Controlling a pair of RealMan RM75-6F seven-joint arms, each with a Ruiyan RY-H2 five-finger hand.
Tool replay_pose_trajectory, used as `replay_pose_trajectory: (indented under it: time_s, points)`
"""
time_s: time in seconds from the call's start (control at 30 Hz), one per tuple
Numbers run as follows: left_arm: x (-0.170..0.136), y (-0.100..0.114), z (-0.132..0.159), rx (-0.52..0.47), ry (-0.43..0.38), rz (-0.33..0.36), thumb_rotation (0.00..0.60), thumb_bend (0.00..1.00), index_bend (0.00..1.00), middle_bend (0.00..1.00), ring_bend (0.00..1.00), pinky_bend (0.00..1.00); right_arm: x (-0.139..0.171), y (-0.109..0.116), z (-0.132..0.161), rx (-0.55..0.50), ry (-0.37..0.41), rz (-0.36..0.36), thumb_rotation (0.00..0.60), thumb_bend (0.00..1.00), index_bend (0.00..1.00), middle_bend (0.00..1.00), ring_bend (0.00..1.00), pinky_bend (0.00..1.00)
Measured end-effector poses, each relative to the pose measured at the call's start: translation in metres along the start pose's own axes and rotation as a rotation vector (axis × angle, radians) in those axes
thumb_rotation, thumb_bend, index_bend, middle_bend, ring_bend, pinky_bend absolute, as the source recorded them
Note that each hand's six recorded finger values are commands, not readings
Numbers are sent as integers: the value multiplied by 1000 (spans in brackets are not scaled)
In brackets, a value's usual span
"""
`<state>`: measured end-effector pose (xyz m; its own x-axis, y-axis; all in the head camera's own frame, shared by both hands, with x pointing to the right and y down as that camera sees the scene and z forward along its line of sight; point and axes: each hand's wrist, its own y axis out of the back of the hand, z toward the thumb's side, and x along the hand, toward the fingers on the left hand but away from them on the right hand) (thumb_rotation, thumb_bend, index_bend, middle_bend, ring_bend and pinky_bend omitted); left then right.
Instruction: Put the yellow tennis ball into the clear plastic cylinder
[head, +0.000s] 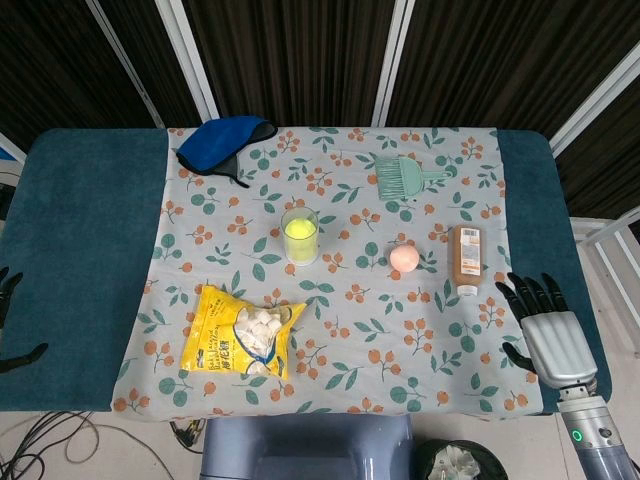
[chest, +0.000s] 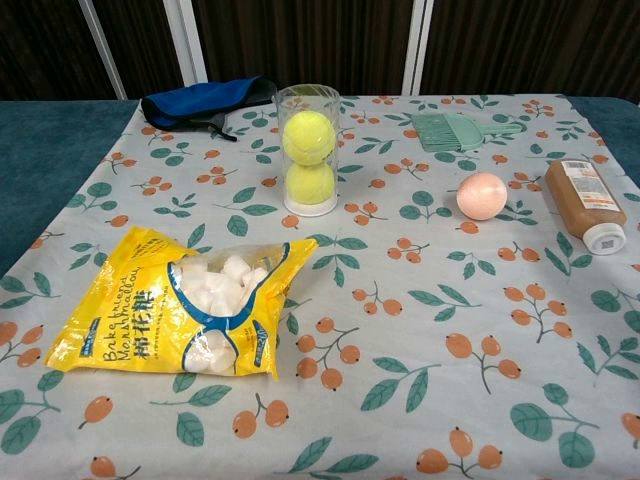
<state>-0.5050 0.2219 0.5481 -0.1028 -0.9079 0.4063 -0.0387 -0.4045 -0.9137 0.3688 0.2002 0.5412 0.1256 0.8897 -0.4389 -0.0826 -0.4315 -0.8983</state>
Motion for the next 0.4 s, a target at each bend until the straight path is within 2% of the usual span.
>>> replay_pose_trajectory:
  time_s: [0.4]
  points:
    - [-5, -1, 8, 3, -34, 5, 600, 9, 86, 0, 0, 0, 4, -9, -4, -59, 10, -107, 600, 314, 140, 95, 110, 25]
